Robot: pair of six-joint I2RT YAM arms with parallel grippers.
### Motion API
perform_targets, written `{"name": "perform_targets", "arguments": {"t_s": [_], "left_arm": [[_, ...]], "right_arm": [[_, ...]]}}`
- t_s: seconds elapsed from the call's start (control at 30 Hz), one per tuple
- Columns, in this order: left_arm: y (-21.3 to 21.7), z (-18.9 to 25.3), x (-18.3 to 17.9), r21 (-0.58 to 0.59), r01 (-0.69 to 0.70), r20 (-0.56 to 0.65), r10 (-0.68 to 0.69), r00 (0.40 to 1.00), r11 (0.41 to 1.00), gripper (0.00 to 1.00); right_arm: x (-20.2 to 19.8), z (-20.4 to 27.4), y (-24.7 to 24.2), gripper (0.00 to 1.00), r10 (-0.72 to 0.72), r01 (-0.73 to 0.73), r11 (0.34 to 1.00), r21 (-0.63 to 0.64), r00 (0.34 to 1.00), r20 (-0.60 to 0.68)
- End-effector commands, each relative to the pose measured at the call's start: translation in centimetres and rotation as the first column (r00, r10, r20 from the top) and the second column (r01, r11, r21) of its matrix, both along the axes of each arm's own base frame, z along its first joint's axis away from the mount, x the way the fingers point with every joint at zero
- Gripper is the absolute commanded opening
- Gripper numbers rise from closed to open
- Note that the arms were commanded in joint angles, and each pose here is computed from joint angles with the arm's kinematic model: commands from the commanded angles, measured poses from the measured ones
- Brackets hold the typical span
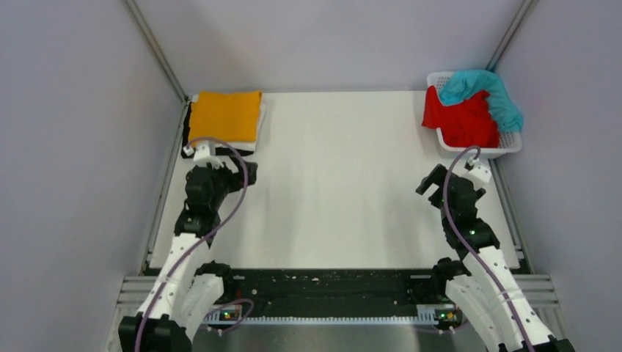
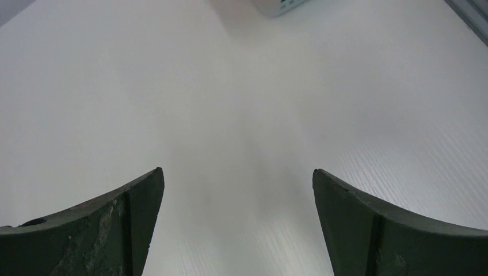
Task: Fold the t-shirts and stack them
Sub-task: Reset both arms
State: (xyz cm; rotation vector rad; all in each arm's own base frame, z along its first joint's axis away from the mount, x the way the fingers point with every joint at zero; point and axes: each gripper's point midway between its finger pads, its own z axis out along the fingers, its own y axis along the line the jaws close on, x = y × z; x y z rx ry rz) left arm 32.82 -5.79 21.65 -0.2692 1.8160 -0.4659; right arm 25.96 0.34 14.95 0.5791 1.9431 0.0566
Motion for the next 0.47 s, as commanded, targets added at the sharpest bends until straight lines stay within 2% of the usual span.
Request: {"name": "perform_targets", "arguments": {"t_s": [0.0,0.07,0.17,0.43], "left_arm": [[3.0,-4.2,-3.1,0.036,-0.171,0.005,0.171,0.985,0.985,0.99],[4.4,-4.6,-4.2,0.040,-0.245,0.032,0.244,0.969,0.969,0.99],[5.1,-3.1,-5.0,0.044,-0.275,0.123,0.268,0.955,0.960,0.99],[4.3,-3.2,-5.2,0.034,-0.228,0.176,0.218,0.960,0.973,0.99]], "right_arm": [[-0.8,-0.2,-2.3,0.99,-0.136,0.137,0.990,-0.012,0.988,0.069],[-1.0,-0.8,-2.5,0.99,-0.140,0.141,0.990,-0.008,0.986,0.093],[-1.2,-1.5,-2.7,0.99,-0.141,0.144,0.989,-0.013,0.980,0.140],[-1.2,-0.8,-2.9,0.99,-0.131,0.138,0.990,-0.019,0.970,0.206]]}}
